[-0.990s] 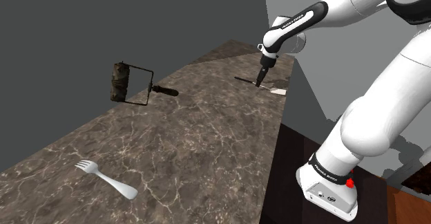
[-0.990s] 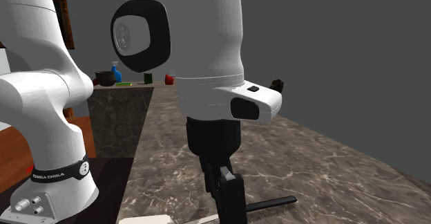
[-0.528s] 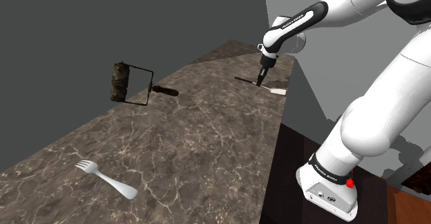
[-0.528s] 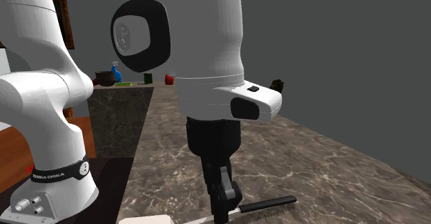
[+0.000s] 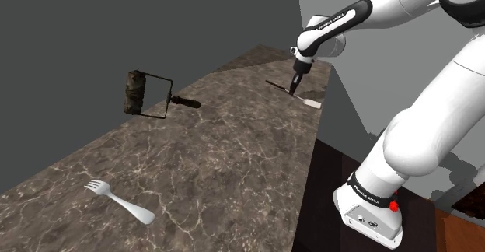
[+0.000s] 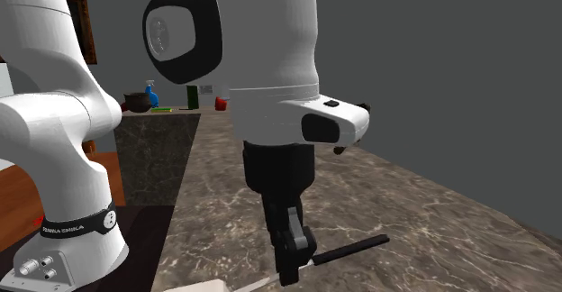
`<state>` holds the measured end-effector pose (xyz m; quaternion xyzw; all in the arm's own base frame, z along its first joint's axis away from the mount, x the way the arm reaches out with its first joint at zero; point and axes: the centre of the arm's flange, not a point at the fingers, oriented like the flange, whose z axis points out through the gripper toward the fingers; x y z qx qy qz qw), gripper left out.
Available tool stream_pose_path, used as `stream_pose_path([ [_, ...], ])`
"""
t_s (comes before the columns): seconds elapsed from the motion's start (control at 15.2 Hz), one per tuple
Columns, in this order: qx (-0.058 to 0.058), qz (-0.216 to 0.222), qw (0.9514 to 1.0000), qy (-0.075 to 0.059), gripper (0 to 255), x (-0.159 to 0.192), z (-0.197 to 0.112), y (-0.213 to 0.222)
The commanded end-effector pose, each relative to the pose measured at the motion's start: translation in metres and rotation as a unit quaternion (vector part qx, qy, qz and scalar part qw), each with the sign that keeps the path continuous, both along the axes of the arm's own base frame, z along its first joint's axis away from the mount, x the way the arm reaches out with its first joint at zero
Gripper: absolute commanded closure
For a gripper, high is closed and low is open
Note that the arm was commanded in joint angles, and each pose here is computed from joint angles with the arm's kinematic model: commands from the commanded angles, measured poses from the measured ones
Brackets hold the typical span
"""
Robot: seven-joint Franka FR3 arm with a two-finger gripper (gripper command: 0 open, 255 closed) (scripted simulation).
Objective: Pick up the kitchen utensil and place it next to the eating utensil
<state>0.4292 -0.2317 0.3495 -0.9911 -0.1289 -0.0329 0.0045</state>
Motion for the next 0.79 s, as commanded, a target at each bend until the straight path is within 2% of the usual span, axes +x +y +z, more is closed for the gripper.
stream_pose_path([
  [0.0, 0.000, 0.000, 1.0000, 0.000, 255, 0.000, 0.010, 0.000],
  [0.73, 0.000, 0.000, 1.0000, 0.000, 255, 0.000, 0.068, 0.000],
])
